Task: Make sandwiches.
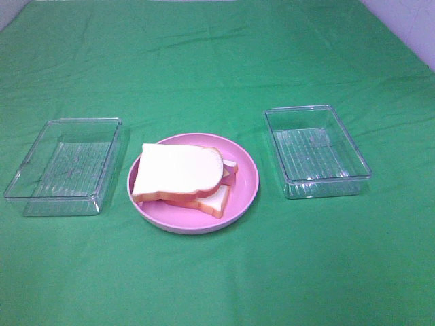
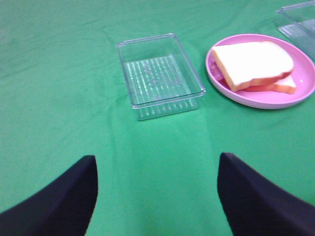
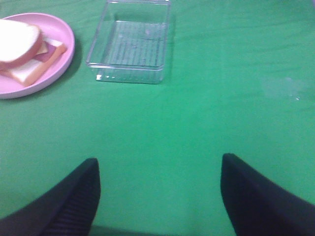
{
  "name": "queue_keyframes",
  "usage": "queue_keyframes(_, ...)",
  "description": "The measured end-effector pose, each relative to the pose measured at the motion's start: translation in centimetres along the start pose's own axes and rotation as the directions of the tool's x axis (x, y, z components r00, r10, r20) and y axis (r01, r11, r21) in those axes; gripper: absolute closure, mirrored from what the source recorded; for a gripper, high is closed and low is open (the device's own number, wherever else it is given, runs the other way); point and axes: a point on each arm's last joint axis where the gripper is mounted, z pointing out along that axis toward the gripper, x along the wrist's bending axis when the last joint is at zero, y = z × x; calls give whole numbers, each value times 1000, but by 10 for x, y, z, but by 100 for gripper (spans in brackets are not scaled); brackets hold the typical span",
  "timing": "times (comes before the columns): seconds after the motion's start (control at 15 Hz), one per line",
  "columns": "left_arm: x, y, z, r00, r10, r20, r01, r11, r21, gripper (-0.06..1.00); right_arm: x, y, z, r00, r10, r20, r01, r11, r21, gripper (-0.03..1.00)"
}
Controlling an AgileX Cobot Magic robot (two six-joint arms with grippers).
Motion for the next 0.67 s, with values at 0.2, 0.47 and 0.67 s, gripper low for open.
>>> queue_keyframes(0.2,-1,0,0,995,-43,-87,43,999,-3,29,0,1,1,994,65,83,-65,998,-4,31)
queue_keyframes(0.47,-1,0,0,993,-52,-105,52,999,-4,29,0,1,1,994,74,83,-74,997,-5,31)
queue_keyframes(0.67,-1,0,0,993,-52,-106,52,999,-4,29,0,1,1,994,74,82,-74,997,-5,31)
